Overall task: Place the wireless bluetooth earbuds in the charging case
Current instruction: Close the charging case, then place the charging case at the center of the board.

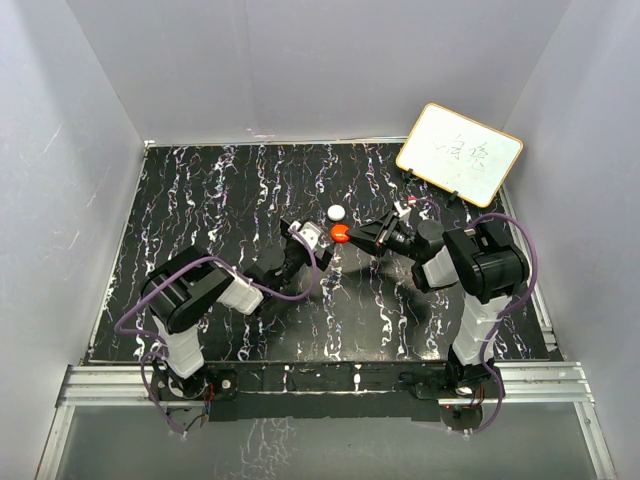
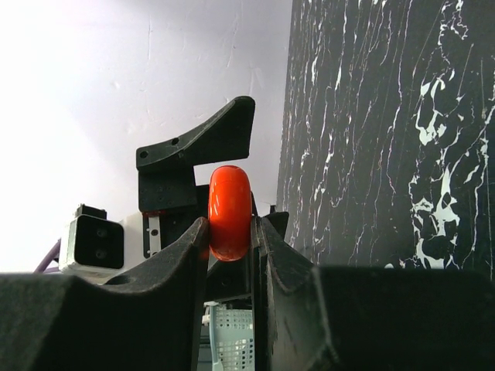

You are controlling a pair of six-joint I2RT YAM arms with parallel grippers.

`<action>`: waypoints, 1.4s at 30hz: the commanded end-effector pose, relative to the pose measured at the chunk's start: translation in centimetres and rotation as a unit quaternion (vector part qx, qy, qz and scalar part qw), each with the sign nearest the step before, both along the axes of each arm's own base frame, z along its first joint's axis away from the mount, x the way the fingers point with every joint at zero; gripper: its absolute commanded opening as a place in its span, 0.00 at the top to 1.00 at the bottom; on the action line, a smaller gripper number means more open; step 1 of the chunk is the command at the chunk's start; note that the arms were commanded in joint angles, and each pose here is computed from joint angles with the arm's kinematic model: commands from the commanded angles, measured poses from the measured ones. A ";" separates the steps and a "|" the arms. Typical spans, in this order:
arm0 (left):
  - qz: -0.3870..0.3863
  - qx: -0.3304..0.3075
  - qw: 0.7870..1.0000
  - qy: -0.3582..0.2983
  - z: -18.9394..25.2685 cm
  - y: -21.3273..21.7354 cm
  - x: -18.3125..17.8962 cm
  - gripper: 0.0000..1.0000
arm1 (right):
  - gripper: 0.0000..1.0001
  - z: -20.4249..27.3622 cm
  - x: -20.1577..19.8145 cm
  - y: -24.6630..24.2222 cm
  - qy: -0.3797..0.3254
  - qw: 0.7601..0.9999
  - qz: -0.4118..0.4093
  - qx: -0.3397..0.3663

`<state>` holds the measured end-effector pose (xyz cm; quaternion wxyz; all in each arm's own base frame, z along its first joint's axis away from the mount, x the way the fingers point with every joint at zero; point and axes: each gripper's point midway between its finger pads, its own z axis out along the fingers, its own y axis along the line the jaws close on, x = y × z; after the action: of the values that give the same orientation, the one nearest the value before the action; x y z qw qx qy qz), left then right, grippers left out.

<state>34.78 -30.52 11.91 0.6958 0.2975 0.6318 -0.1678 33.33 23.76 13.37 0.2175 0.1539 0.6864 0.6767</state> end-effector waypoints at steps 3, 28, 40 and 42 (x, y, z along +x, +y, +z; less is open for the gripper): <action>0.058 -0.020 0.998 -0.015 2.9 2.9 0.0 0.01 | 1.00 -0.1 0.2 0.0 -0.021 1.000 0.002 -0.004; 0.243 -0.083 0.949 0.184 6.7 12.7 0.0 0.01 | 1.00 -6.7 5.9 -2.4 -0.024 0.965 -0.052 -0.257; 0.238 -0.102 0.943 0.209 7.1 12.7 -0.7 0.01 | 0.69 -8.2 6.5 -3.1 -0.020 0.955 -0.064 -0.288; 0.246 -0.107 0.938 0.219 7.3 13.0 -0.8 0.01 | 0.57 -8.2 6.5 -3.2 -0.020 0.954 -0.067 -0.292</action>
<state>33.84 -17.86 16.03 0.5758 0.0464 0.8104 -0.0982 38.32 21.04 3.73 0.2736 0.1263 0.8420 0.4474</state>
